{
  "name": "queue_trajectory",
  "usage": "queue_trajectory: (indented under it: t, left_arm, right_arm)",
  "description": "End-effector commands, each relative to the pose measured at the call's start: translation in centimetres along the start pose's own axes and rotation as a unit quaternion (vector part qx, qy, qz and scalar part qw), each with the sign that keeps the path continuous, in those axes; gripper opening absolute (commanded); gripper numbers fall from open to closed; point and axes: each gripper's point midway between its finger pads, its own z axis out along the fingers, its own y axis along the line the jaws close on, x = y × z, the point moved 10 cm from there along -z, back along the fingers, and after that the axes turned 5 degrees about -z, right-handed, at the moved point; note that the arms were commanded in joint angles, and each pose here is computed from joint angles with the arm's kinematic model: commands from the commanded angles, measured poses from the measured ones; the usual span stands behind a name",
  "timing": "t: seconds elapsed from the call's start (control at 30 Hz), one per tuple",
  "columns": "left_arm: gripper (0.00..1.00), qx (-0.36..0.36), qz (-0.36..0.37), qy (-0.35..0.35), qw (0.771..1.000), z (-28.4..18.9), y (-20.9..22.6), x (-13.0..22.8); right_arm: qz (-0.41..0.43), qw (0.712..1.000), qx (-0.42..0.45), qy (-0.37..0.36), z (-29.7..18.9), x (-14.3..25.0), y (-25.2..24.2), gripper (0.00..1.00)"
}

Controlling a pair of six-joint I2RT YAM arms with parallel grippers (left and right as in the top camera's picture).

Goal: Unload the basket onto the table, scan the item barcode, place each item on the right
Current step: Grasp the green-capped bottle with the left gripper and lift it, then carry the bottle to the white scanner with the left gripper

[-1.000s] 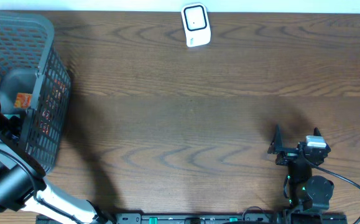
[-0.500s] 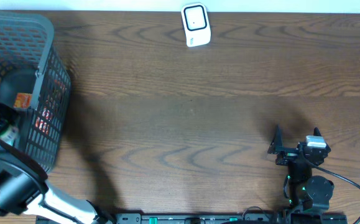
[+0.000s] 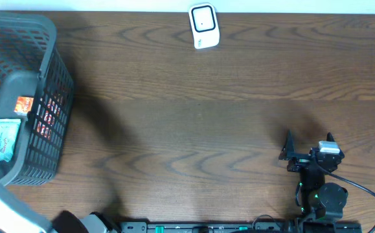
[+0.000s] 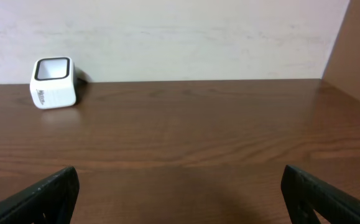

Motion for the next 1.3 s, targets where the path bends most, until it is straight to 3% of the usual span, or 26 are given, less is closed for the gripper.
queue_trajectory:
  t: [0.0,0.23,0.43,0.6,0.73,0.9,1.07,1.27]
  left_arm:
    - [0.70,0.109,0.005,0.025,0.994,-2.3,-4.1,2.0]
    - [0.70,0.171,0.052,0.134,0.975,-0.5,-10.8,7.8]
    - [0.70,0.127,0.120,0.205,0.963,3.5,-15.9,14.9]
    - [0.70,0.098,0.182,0.302,0.931,8.0,-18.9,22.2]
    - [0.70,0.027,0.211,0.348,0.913,12.7,-19.3,27.5]
    - [0.70,-0.086,0.182,0.371,0.907,17.8,-18.0,32.3]
    - [0.70,-0.171,0.144,0.351,0.909,20.9,-16.8,35.4]
    - [0.70,-0.222,0.136,0.350,0.900,23.2,-15.6,38.2]
  right_arm:
    - [0.001,1.000,-0.001,-0.001,0.0,0.0,0.0,0.99]
    - [0.001,1.000,-0.001,-0.001,0.0,0.0,0.0,0.99]
    - [0.001,1.000,-0.001,-0.001,0.0,0.0,0.0,0.99]
    - [0.001,1.000,-0.001,-0.001,0.0,0.0,0.0,0.99]
    - [0.001,1.000,-0.001,-0.001,0.0,0.0,0.0,0.99]
    - [0.001,1.000,-0.001,-0.001,0.0,0.0,0.0,0.99]
    - [0.001,1.000,-0.001,-0.001,0.0,0.0,0.0,0.99]
    - [0.001,1.000,-0.001,-0.001,0.0,0.0,0.0,0.99]
